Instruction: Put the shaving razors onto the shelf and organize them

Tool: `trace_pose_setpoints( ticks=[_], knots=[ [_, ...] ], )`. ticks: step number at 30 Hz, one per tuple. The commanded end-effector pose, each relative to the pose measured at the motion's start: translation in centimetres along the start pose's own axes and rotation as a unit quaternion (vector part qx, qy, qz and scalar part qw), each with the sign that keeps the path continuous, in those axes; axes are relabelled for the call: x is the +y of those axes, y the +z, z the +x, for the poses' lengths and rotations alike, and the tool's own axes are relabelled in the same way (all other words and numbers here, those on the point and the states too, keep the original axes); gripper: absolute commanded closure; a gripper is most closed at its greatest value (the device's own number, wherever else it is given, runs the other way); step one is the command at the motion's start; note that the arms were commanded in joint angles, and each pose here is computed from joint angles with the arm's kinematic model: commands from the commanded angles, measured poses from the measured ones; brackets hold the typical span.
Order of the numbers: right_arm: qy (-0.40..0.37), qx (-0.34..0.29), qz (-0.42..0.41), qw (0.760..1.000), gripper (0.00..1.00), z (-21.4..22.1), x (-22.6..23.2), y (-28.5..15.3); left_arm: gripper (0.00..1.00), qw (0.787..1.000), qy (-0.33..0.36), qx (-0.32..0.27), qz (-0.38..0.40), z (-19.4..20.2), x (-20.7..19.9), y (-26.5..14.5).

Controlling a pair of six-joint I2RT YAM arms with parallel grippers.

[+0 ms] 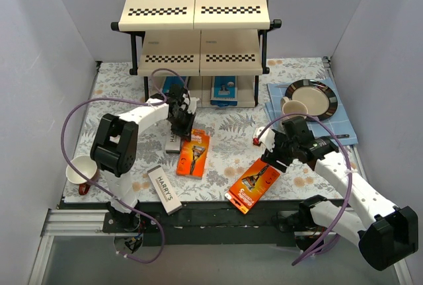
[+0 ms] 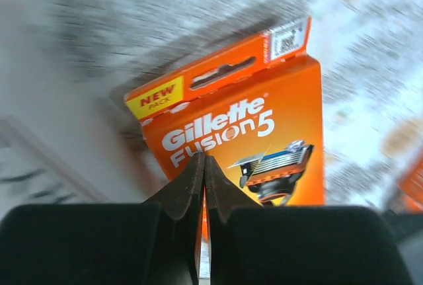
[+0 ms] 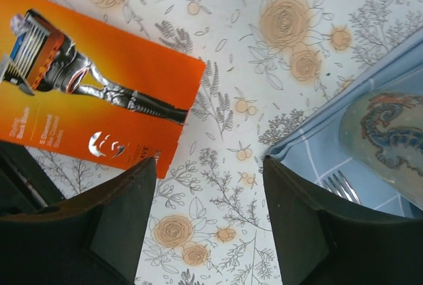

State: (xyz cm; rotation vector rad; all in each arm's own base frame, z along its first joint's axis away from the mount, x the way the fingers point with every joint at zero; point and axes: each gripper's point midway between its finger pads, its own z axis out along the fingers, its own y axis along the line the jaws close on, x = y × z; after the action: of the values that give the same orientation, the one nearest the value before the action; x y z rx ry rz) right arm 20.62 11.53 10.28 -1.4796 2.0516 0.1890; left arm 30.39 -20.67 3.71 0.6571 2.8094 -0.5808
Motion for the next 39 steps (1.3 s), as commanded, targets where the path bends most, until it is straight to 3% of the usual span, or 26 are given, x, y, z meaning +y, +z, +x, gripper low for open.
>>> trace_pose_setpoints(
  ticks=[1,4,8,9,13,18,21,23,30,37,39],
  knots=[
    [-0.043,0.026,-0.078,0.996,0.30,1.8,3.1,-0.6,1.00,0.987,0.050,-0.057,-0.139,-2.6,4.2,-1.4],
    [-0.066,0.034,-0.122,0.990,0.35,2.8,4.9,-1.1,1.00,0.988,0.119,-0.094,-0.032,-3.7,-2.2,-2.5],
    [-0.090,0.038,-0.190,0.977,0.46,3.9,7.6,-1.2,0.95,0.963,0.205,-0.102,0.142,-1.2,-12.0,-2.5],
    [-0.100,0.042,-0.201,0.974,0.54,4.2,8.0,-1.1,0.93,0.960,0.212,-0.096,0.157,-0.7,-13.0,-2.1],
    [-0.130,0.073,-0.230,0.962,0.68,6.7,9.8,-0.5,0.94,0.968,0.187,-0.036,0.160,2.0,-14.0,1.8],
    [-0.153,0.088,-0.222,0.959,0.71,7.9,9.4,1.6,0.83,0.969,0.129,-0.014,0.212,3.6,-15.3,3.5],
    [-0.137,0.068,-0.167,0.974,0.72,6.0,6.9,3.8,0.81,0.966,0.124,-0.007,0.229,3.7,-15.7,4.3],
    [-0.126,0.033,-0.128,0.983,0.72,3.3,4.9,4.8,0.81,0.964,0.129,-0.006,0.231,3.3,-15.8,4.8],
    [-0.075,-0.003,-0.092,0.993,0.74,-1.2,1.4,7.3,0.82,0.959,0.137,-0.023,0.247,-0.2,-17.0,5.7],
    [-0.066,-0.009,-0.091,0.994,0.74,-2.6,0.3,7.9,0.85,0.951,0.143,-0.049,0.269,-4.3,-18.9,5.6],
    [-0.064,-0.006,-0.086,0.994,0.74,-2.3,0.3,7.7,0.85,0.957,0.138,-0.059,0.247,-5.1,-18.4,5.6]
  ],
)
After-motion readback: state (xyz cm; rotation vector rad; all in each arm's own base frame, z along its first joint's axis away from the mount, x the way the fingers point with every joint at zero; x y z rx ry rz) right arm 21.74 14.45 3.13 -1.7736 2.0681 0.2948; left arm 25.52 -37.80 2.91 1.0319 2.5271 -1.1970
